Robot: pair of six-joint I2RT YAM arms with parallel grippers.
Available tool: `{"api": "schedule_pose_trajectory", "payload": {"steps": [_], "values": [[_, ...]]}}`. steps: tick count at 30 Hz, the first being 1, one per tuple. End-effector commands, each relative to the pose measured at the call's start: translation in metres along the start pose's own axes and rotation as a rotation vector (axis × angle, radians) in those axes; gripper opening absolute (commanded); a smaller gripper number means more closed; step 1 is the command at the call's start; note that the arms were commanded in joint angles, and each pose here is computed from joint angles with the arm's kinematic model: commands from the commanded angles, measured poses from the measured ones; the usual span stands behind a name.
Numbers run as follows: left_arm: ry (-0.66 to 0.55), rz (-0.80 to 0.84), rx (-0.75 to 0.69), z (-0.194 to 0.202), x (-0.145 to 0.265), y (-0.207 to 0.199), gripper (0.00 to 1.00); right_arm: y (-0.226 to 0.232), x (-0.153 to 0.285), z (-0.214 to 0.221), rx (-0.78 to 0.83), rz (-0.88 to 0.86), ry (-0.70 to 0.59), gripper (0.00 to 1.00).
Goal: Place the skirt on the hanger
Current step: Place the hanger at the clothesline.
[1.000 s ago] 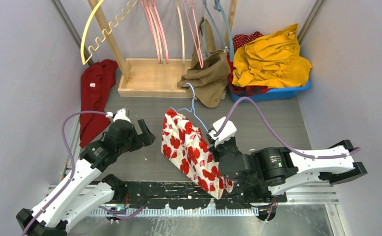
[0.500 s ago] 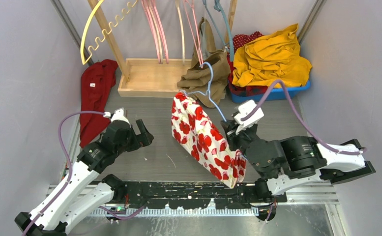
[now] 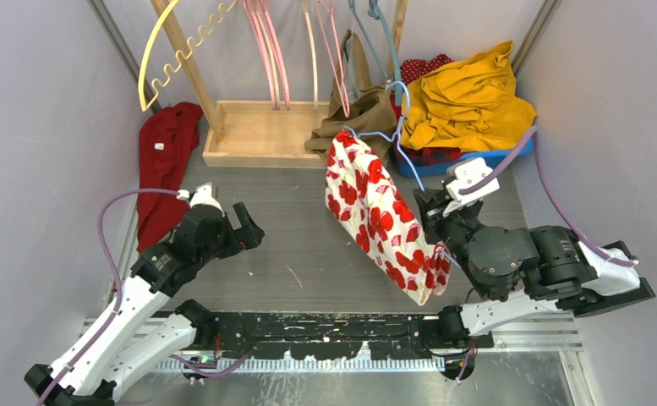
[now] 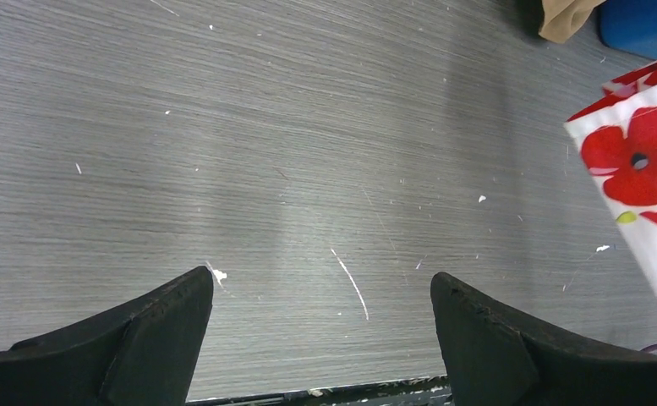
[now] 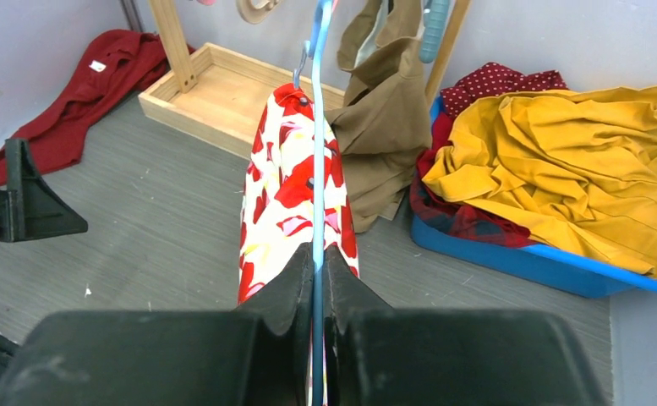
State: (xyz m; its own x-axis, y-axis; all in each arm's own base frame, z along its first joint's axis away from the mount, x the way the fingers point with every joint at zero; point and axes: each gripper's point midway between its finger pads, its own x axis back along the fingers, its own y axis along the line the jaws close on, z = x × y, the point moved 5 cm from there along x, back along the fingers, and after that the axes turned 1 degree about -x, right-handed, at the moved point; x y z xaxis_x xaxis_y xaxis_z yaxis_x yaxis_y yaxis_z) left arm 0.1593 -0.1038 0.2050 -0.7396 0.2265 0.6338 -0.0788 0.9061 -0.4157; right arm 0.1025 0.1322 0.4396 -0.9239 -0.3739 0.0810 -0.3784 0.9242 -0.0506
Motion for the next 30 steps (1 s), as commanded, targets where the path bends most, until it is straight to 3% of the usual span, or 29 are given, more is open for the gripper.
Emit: {"api": "schedule_pose_trajectory", "payload": {"steps": [1,21,30], "values": [[-0.037,0.041,0.003,-0.011,0.004,-0.01,0.99,-0.022,0.004,-0.02,-0.094,0.071,-0.054,0.01],[-0.02,0.066,0.023,-0.011,0.001,-0.016,0.99,-0.02,-0.005,-0.042,-0.112,0.133,-0.134,0.01],[-0.029,0.058,0.024,-0.011,0.005,-0.013,0.99,-0.018,-0.079,-0.022,-0.15,0.17,-0.048,0.01]]}}
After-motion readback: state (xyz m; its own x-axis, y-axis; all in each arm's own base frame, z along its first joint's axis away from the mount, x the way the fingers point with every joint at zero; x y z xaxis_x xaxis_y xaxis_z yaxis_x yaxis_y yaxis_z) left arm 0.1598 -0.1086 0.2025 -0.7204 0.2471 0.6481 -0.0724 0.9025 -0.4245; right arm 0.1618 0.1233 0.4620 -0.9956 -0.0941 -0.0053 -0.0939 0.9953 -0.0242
